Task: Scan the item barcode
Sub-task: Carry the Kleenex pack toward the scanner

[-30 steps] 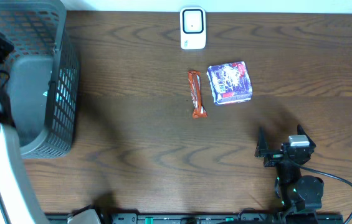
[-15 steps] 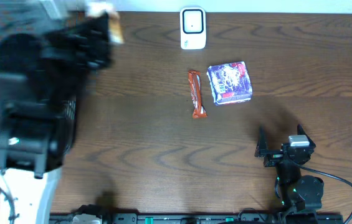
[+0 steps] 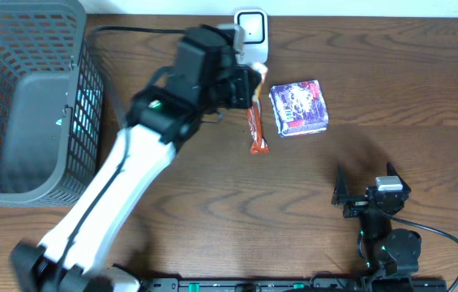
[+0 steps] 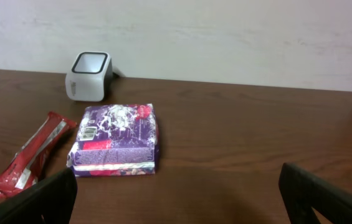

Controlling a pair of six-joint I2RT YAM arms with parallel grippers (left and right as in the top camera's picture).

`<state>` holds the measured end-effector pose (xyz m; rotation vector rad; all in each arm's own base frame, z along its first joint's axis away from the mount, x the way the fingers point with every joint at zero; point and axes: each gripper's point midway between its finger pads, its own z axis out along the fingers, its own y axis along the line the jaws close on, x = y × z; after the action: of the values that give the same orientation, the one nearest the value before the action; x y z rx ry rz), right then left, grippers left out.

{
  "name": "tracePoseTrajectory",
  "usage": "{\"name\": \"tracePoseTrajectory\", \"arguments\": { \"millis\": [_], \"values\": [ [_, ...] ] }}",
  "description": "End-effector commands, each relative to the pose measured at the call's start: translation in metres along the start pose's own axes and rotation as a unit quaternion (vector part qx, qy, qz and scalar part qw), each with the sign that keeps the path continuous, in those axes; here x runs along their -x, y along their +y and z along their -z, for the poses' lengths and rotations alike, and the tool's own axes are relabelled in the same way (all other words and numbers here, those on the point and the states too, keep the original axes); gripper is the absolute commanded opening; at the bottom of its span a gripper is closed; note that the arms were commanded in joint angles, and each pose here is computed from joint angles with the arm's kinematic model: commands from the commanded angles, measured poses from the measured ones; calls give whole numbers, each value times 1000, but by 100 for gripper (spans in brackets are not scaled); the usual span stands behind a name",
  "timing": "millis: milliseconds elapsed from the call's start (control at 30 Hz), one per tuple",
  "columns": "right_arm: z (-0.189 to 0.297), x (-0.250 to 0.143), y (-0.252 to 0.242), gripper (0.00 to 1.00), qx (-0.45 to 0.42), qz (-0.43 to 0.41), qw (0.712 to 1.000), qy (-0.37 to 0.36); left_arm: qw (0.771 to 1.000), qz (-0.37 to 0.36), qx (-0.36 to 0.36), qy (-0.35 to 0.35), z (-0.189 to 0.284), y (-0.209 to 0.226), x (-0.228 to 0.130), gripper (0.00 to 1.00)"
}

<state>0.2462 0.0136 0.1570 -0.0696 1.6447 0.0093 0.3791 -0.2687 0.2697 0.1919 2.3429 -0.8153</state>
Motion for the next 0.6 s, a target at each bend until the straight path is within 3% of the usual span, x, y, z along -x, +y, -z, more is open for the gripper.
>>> {"name": "tracePoseTrajectory", "arguments": {
  "millis": [0, 200, 367, 467, 567],
  "values": [
    [0, -1, -3, 99, -7, 4, 1000, 2, 999, -5, 8, 47, -37, 8, -22, 8],
    [0, -1, -3, 99, -7, 4, 1000, 2, 994, 18, 29, 107, -99, 29, -61, 8],
    [0, -1, -3, 99, -7, 4, 1000, 2, 990, 51, 40, 128, -134, 40, -83, 17],
    [0, -1, -3, 99, -7, 4, 1000, 2, 989, 52, 40, 130, -141, 42, -86, 49],
    [0, -1, -3, 99, -7, 4, 1000, 2, 990, 51, 37, 126, -141, 41, -84, 64]
  ]
}}
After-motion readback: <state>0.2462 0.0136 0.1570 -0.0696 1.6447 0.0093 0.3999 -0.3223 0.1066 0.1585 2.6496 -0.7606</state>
